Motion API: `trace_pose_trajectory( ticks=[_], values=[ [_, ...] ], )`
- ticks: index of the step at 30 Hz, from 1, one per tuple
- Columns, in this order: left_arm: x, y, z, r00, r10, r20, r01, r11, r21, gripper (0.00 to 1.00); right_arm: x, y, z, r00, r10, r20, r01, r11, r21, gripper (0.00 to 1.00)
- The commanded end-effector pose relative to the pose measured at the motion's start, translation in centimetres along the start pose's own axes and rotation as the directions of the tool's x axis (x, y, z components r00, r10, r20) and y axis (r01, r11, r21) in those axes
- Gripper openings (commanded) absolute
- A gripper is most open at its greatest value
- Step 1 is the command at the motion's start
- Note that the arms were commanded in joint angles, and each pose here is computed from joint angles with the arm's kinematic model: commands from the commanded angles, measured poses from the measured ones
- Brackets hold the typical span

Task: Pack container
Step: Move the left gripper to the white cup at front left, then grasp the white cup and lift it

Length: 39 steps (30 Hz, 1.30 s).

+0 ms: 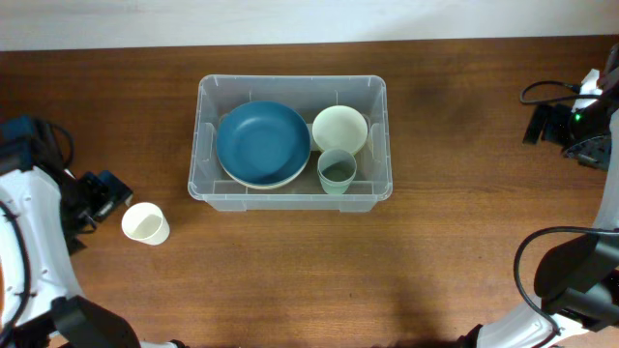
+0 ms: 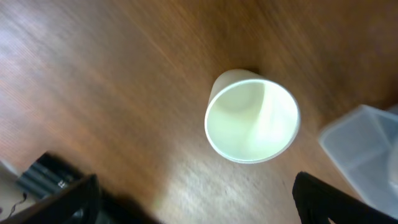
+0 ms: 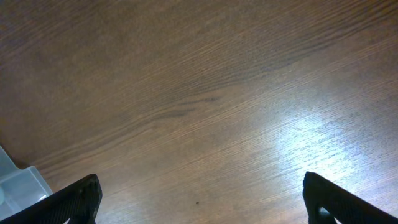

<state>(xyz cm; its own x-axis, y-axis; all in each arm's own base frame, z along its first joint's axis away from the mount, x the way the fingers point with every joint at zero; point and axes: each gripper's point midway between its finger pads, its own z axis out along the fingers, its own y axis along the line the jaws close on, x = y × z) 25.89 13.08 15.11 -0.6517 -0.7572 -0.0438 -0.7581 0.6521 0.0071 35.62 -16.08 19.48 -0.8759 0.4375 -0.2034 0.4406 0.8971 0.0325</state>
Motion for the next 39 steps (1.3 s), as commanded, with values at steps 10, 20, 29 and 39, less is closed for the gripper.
trace_pose_trajectory(
  ticks=[10,20,29,39],
  values=[
    [2.2,-1.1,7.2,0.999,-0.004,-0.051,0.008,0.996,0.085,0.98,0.1,-0.1,0.2,1.0,0.01,-0.007,-0.01,1.0,-0.002,0.99],
    [3.1,-0.7,10.8,0.999,-0.012,-0.045,0.016,0.996,0.084,0.79,0.1,-0.1,0.2,1.0,0.01,-0.007,-0.01,1.0,-0.002,0.99],
    [3.2,-1.3,11.4,0.998,-0.04,-0.046,0.046,0.991,0.124,0.05,0.1,-0.1,0.2,1.0,0.01,-0.007,-0.01,1.0,-0.002,0.99],
    [-1.9,-4.0,4.0,0.995,-0.042,0.093,0.02,0.975,0.223,0.01,0.1,-0.1,0.2,1.0,0.01,-0.007,-0.01,1.0,-0.002,0.99]
  ],
)
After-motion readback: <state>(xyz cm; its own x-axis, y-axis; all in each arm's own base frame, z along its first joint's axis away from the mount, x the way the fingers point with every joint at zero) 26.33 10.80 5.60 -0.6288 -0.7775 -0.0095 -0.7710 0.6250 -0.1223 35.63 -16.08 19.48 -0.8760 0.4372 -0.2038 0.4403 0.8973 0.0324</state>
